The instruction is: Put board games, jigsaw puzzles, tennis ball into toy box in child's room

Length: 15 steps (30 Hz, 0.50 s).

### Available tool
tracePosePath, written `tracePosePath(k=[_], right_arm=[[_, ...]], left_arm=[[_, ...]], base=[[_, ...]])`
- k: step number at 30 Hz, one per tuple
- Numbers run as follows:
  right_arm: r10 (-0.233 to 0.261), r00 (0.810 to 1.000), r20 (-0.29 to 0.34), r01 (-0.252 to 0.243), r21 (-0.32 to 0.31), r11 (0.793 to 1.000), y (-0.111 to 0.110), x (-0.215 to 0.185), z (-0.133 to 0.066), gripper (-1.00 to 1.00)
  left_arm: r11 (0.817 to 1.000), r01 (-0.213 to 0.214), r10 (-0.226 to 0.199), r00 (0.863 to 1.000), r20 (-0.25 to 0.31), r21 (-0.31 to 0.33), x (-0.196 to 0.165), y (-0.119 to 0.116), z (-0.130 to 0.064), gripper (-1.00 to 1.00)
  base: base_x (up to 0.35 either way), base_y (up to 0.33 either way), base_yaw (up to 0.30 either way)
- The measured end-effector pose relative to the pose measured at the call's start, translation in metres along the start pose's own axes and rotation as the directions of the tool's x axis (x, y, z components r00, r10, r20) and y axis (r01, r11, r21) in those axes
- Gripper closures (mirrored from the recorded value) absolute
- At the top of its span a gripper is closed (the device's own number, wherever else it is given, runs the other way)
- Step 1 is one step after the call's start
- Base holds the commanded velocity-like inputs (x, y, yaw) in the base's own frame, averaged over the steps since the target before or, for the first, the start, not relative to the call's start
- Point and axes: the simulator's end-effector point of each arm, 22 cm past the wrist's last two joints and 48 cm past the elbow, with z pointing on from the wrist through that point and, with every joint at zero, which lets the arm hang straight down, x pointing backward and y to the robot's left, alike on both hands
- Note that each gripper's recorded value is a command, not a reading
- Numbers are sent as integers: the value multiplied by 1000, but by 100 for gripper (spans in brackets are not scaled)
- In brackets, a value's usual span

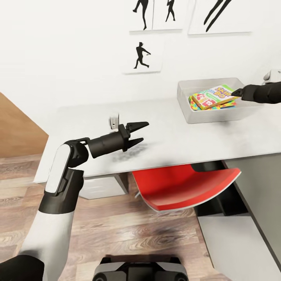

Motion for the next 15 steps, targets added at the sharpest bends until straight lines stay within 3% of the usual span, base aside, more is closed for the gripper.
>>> tracePosePath(k=[15], right_arm=[[6, 1000, 2, -6, 32, 999, -23, -1, -12, -100]], left_arm=[[1000, -21, 21, 1000, 3, 10, 0, -15, -2, -100]], base=[[-7, 287, -158]])
